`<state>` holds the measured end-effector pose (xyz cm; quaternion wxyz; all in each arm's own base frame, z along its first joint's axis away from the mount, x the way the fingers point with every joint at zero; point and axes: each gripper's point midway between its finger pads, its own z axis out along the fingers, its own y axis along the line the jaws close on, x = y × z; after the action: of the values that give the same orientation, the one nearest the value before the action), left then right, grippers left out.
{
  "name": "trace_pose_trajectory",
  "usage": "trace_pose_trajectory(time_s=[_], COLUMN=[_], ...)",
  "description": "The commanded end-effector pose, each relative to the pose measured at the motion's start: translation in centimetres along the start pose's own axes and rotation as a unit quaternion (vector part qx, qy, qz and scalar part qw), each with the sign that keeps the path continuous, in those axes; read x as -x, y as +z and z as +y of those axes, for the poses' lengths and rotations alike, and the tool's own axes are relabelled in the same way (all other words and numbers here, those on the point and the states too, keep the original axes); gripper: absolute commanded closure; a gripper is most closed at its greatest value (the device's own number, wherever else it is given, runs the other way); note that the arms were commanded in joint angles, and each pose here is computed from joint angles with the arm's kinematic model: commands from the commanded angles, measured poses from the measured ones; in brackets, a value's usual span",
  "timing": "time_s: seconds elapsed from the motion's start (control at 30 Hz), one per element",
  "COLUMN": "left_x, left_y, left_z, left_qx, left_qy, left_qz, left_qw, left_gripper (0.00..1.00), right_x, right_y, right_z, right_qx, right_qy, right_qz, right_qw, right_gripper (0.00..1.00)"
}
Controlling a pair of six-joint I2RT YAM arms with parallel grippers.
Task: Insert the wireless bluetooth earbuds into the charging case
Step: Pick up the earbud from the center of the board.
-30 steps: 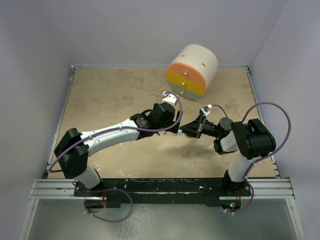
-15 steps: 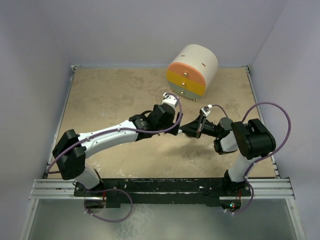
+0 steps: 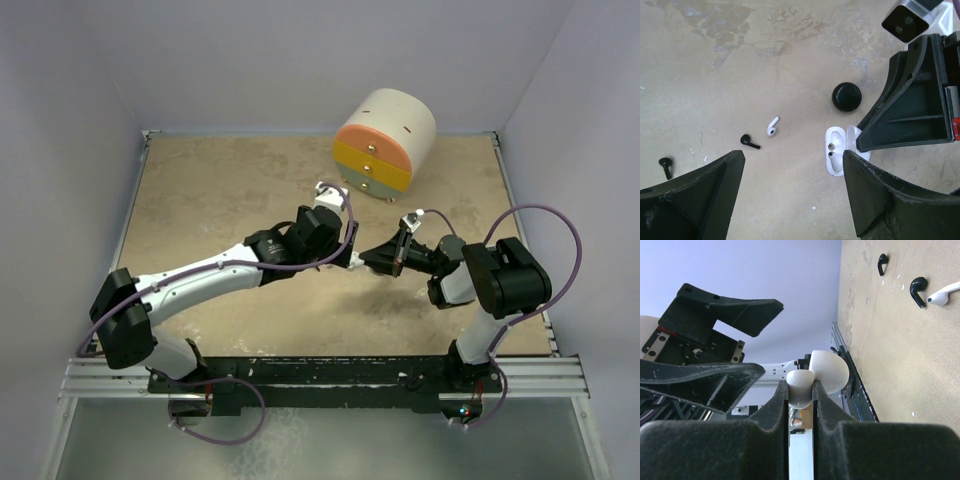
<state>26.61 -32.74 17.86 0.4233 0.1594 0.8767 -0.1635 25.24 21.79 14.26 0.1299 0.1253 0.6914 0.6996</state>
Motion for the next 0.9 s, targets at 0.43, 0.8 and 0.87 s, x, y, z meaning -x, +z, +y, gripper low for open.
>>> trace_pose_trajectory(time_s=[0.43,0.8,0.87], left_x=[-2.1,-4.6,-4.9], left_y=[1.0,4.3,4.8], left_z=[5.1,4.1,3.5], left_qx=[0.114,0.094,0.084], left_qy=[-0.046,-0.025,-0.025], left_qz=[-0.085,-0.089,-0.086], left_qw=[0.989,0.991,0.992], left_gripper=[0.30,0.34,0.34], right_x=[-1.9,-0.6,-0.4], right_y=[-2.5,-3.6,-3.9], right_z=[8.2,8.2,8.1], right_qx=[0.176,0.160,0.155], right_qy=[-0.354,-0.370,-0.370], right_qz=[-0.007,-0.016,-0.020], right_qw=[0.919,0.915,0.916], right_gripper=[1.00,1.00,1.00])
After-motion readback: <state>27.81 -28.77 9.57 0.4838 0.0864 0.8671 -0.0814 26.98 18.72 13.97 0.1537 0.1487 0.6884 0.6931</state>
